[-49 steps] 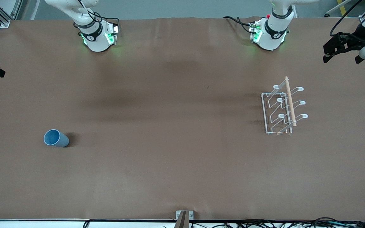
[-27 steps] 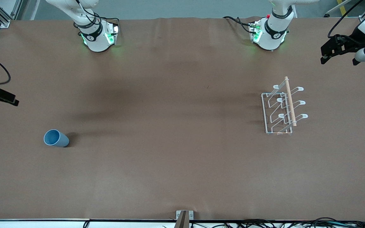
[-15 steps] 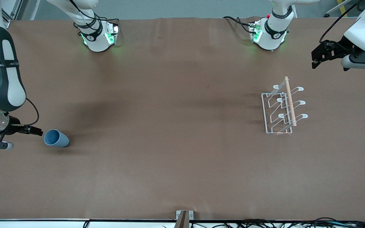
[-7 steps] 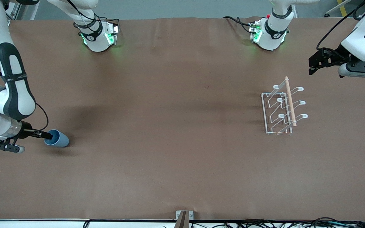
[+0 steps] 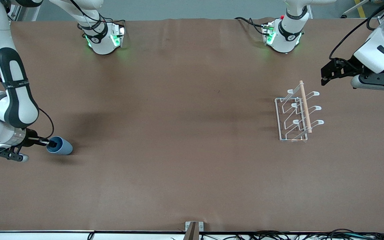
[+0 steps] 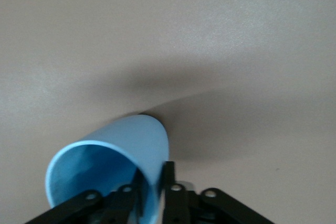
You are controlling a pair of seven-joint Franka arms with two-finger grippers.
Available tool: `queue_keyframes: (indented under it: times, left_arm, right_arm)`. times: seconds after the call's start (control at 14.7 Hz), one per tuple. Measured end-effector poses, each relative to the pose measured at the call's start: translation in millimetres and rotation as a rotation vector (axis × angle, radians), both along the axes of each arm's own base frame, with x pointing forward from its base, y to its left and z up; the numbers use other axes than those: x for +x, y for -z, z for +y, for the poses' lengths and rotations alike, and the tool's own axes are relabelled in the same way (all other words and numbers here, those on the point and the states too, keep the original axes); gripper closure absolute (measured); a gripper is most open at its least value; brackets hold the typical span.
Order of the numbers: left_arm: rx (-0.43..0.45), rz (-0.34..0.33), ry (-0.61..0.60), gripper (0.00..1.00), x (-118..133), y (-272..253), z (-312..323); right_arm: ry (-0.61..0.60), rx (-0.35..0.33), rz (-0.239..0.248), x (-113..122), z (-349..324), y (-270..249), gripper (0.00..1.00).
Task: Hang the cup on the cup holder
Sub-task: 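Lift the blue cup with the right gripper while the left gripper approaches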
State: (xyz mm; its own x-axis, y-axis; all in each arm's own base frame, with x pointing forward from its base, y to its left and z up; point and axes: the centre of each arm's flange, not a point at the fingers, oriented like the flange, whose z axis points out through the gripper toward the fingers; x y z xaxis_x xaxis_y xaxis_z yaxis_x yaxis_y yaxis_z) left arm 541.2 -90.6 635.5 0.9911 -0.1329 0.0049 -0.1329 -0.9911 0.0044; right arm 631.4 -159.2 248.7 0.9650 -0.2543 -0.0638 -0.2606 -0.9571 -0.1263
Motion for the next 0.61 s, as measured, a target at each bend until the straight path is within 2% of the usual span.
queue_keyframes:
  times: [0.07, 0.34, 0.61]
  left_arm:
    - [0.0, 0.0, 0.0, 0.0, 0.2, 0.3, 0.0]
    - [-0.026, 0.002, -0.001, 0.0, 0.0, -1.2, -1.9]
    - [-0.044, 0.001, -0.008, 0.0, 0.3, -3.5, 0.2]
  right_arm:
    - [0.002, 0.004, -0.001, 0.3, 1.1, 0.0, 0.96]
    - [-0.038, 0.022, 0.006, 4.3, 14.9, -22.5, 0.95]
    - [-0.16, 0.049, -0.025, 5.6, 77.3, -121.3, 0.95]
